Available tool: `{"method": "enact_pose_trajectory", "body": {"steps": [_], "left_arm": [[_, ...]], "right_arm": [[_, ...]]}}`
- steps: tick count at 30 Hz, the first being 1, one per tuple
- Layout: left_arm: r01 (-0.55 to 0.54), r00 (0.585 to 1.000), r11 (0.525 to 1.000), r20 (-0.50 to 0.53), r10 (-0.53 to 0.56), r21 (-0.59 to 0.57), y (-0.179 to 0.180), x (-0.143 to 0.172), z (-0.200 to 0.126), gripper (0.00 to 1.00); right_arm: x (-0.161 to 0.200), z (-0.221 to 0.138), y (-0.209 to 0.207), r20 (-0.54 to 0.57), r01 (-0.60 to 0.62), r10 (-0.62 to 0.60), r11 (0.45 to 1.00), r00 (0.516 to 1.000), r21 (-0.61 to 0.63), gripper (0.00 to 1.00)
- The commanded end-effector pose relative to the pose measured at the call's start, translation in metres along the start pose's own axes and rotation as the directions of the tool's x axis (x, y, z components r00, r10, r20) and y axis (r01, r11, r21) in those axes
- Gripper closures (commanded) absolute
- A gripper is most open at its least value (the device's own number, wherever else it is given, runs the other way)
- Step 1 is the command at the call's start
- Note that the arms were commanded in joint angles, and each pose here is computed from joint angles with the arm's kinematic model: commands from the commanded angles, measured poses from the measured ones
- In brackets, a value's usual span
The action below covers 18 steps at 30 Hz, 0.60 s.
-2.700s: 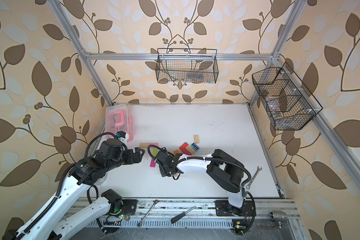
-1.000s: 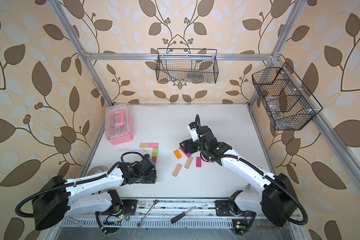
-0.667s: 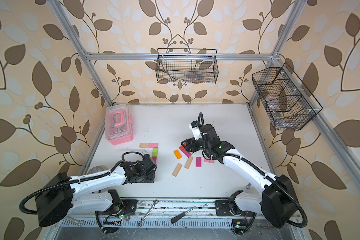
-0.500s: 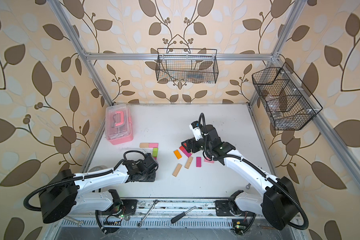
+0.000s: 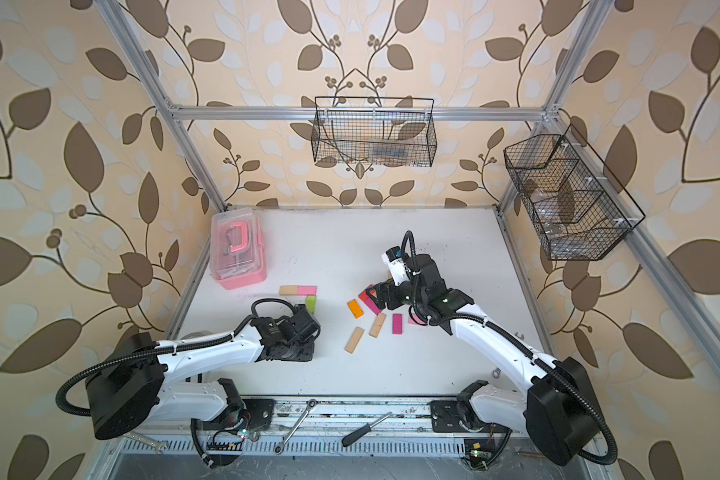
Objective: Assemble the number 7 with building blocks
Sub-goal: Assemble the building block at the center of the board.
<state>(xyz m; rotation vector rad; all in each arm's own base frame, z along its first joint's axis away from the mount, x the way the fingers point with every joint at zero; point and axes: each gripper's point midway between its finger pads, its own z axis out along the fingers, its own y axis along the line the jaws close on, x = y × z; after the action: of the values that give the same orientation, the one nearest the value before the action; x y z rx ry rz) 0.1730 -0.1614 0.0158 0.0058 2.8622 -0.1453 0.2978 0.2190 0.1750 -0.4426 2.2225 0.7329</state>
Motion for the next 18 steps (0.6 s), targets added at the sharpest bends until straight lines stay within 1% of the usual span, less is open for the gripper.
{"method": "enact_pose_trajectory", "body": {"steps": [1, 9, 18], "left_arm": [[-0.031, 0.999, 0.999, -0.024, 0.031, -0.023, 0.001, 0.003, 0.004, 0.72], [-0.013, 1.0, 0.997, -0.012, 0.013, -0.073, 0.009, 0.0, 0.004, 0.76], [0.045, 0.999, 0.997, 0.008, -0.045, -0.058, 0.019, 0.003, -0.002, 0.76]], "right_arm": [[-0.002, -0.005, 0.003, 0.02, 0.026, -0.025, 0.999, 0.999, -0.024, 0.17], [0.0, -0.005, -0.001, 0.021, 0.015, -0.015, 1.0, 1.0, -0.026, 0.17], [0.001, -0.004, -0.002, 0.018, 0.012, -0.012, 1.0, 1.0, -0.027, 0.17]]}}
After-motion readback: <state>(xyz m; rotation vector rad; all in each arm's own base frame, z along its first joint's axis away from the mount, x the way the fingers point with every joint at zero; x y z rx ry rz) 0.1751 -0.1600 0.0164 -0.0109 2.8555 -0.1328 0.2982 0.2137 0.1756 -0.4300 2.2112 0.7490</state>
